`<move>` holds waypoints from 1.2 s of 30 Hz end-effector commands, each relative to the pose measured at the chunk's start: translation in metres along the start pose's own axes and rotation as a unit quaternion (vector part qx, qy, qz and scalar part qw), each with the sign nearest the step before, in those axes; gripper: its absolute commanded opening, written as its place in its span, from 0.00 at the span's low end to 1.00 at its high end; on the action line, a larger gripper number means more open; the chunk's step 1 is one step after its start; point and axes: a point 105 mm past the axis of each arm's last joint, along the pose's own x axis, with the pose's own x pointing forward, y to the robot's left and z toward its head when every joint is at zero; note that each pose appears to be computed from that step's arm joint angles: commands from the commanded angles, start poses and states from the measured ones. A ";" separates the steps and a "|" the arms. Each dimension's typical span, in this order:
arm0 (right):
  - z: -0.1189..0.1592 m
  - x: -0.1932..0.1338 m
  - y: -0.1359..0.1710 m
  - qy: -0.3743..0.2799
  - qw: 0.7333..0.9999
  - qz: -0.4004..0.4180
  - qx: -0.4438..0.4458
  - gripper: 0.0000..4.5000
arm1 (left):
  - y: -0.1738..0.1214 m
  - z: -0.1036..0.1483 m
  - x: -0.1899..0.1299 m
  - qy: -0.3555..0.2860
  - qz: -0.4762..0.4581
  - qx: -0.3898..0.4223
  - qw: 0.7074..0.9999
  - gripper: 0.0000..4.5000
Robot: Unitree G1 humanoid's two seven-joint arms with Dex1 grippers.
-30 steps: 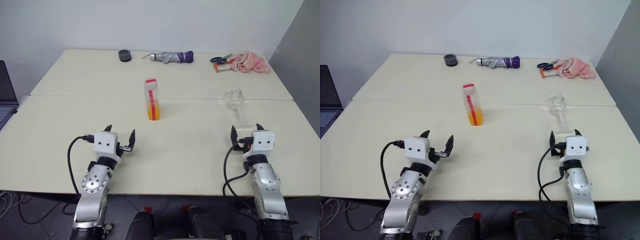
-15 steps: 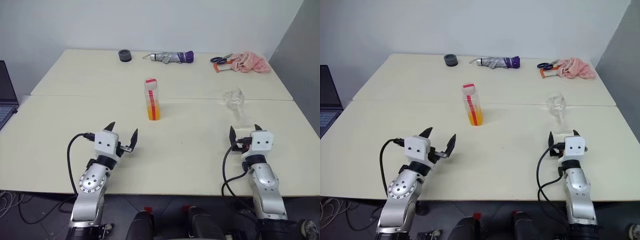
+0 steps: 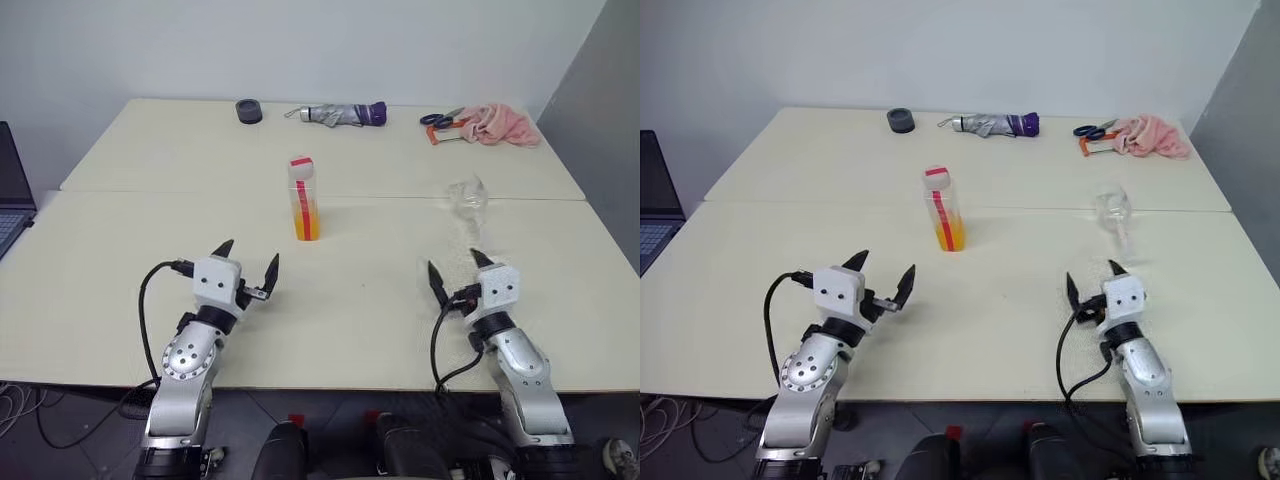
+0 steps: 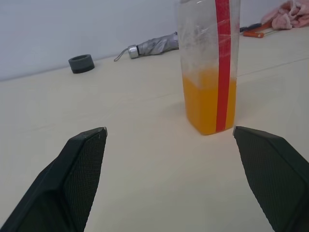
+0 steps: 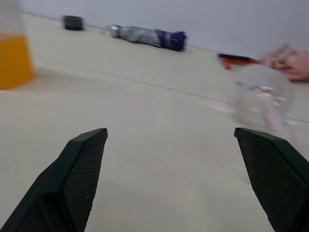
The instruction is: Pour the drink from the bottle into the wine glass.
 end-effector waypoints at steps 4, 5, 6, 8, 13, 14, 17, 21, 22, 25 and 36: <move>0.036 0.003 0.035 -0.025 0.985 0.170 0.029 1.00 | -0.004 0.016 0.020 -0.009 0.006 -0.019 1.000 0.99; 0.038 0.003 0.039 -0.019 0.981 0.189 0.037 1.00 | -0.006 0.019 0.023 -0.009 0.002 -0.019 1.000 0.99; 0.040 0.002 0.044 -0.011 0.976 0.211 0.055 1.00 | -0.008 0.020 0.027 -0.006 0.001 -0.015 1.000 0.99; 0.047 0.003 0.047 -0.007 0.969 0.235 0.071 1.00 | -0.009 0.023 0.033 0.000 0.004 -0.017 1.000 0.99; 0.059 0.010 0.045 -0.015 0.966 0.255 0.028 1.00 | -0.014 0.032 0.045 0.001 0.011 -0.026 1.000 0.99; 0.058 0.011 0.045 -0.015 0.967 0.255 0.029 1.00 | -0.015 0.033 0.047 0.002 0.011 -0.025 1.000 0.99; 0.057 0.011 0.048 -0.016 0.966 0.256 0.031 1.00 | -0.020 0.036 0.054 0.003 0.018 -0.022 1.000 0.99; 0.054 0.009 0.052 -0.012 0.964 0.264 0.028 1.00 | -0.025 0.041 0.065 0.000 0.030 -0.023 0.999 0.99; 0.054 0.009 0.052 -0.012 0.964 0.265 0.027 1.00 | -0.026 0.042 0.068 -0.001 0.030 -0.023 0.999 0.99; 0.054 0.010 0.053 -0.012 0.963 0.266 0.025 1.00 | -0.033 0.043 0.075 -0.005 0.023 -0.020 1.000 0.99; 0.055 0.012 0.052 -0.016 0.963 0.267 0.017 1.00 | -0.040 0.046 0.095 -0.007 0.039 -0.040 0.998 0.99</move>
